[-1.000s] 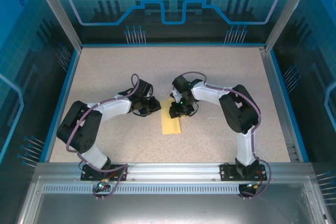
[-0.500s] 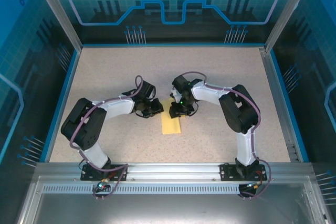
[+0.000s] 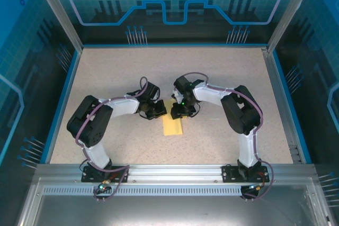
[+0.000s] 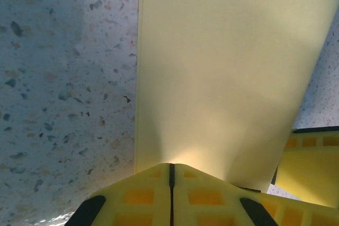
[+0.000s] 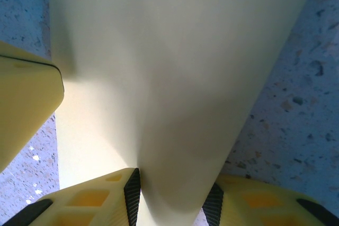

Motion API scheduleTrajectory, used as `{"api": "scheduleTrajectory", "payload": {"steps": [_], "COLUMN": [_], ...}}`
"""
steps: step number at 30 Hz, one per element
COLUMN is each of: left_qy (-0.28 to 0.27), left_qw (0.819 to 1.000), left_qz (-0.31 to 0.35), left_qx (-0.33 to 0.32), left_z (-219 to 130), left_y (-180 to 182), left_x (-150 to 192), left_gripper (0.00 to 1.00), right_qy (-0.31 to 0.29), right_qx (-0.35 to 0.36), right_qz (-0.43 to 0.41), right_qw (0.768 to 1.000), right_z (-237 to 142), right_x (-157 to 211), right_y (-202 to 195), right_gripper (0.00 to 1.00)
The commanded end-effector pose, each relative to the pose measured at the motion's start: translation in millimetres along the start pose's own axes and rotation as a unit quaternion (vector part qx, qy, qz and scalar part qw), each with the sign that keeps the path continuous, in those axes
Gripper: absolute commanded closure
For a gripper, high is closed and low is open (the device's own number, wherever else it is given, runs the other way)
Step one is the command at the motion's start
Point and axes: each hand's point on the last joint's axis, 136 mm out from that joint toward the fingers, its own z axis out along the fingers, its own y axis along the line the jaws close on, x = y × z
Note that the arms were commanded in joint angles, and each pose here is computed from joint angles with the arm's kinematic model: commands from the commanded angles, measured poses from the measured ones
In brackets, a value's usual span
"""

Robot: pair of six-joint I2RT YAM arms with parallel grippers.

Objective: Fold a paper plane with a square sheet of paper (pick it up from the middle)
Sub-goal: Fold the square sheet of paper in half at the center of the table.

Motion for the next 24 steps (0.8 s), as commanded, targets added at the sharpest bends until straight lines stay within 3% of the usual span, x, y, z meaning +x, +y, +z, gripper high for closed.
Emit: {"api": "scheduleTrajectory", "payload": {"steps": [1,17,24], "left_qy": [0.018,0.044,0.058], "left_qw": [1.000,0.997,0.994], "left_qz": [0.007,0.002,0.004], "left_qx": [0.002,-0.068,-0.093], "left_z": [4.3,13.6,17.4], "left_y": [-4.3,31.4,45.5], "left_x": [3.9,16.9,23.4], "left_gripper": [0.92,0.96,0.97], "right_qy": [0.044,0.042,0.005], "right_qx": [0.049,0.037,0.005], "right_qz": [0.012,0.014,0.020], "right_qw": [0.998,0.998,1.000], "right_z": [47.2,43.9,17.5], "right_x": [19.3,16.0,1.7], "right_y": [-36.8,-30.3,-12.6], "right_gripper": [0.59,0.58,0.52]}}
